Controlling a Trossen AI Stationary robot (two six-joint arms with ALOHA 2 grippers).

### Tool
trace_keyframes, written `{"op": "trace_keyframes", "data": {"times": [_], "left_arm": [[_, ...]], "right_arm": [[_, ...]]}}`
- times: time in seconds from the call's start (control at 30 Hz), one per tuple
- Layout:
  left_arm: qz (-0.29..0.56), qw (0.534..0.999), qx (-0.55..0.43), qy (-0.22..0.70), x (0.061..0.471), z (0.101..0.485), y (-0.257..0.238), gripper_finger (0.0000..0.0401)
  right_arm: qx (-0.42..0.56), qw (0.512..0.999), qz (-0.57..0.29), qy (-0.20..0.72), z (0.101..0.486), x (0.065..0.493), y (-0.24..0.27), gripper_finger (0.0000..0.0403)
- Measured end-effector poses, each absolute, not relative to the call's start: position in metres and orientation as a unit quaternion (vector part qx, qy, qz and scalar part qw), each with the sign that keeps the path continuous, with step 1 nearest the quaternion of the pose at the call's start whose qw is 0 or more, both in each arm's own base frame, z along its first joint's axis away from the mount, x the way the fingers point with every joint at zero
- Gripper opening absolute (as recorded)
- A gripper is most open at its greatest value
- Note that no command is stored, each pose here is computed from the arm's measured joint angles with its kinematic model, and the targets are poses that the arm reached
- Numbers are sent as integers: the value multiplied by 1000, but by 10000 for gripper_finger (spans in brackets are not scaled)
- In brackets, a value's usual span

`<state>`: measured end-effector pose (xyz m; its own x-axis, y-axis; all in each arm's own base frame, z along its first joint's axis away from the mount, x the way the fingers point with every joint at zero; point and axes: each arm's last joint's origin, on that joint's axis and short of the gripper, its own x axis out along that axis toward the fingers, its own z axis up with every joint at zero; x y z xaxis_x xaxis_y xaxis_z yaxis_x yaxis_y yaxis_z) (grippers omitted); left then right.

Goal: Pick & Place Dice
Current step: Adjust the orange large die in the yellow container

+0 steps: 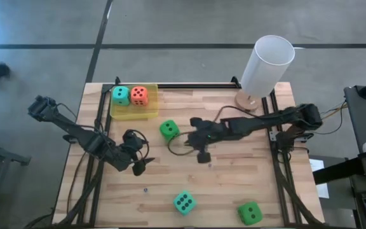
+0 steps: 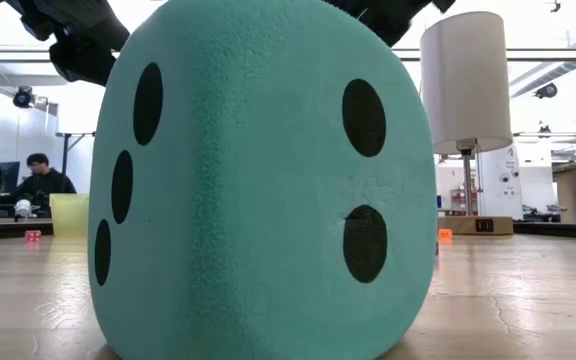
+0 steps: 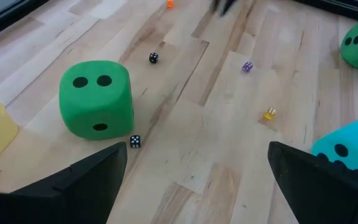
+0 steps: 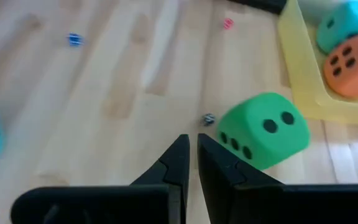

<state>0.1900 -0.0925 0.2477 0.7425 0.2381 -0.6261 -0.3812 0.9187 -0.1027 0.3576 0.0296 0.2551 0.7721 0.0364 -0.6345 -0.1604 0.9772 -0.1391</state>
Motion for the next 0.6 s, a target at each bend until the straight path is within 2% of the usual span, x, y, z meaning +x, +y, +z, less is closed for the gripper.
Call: {"op": "trace_keyframes", "data": {"times": [0.3,0.6], "left_arm": [[186,932,-32,310,206,270,-66,392],[298,903,-1,309,219,298,1,391]], "right_arm": [[-72,959,78,264,266,315,52,28],[-50,967,73,239,261,288,47,28]]}}
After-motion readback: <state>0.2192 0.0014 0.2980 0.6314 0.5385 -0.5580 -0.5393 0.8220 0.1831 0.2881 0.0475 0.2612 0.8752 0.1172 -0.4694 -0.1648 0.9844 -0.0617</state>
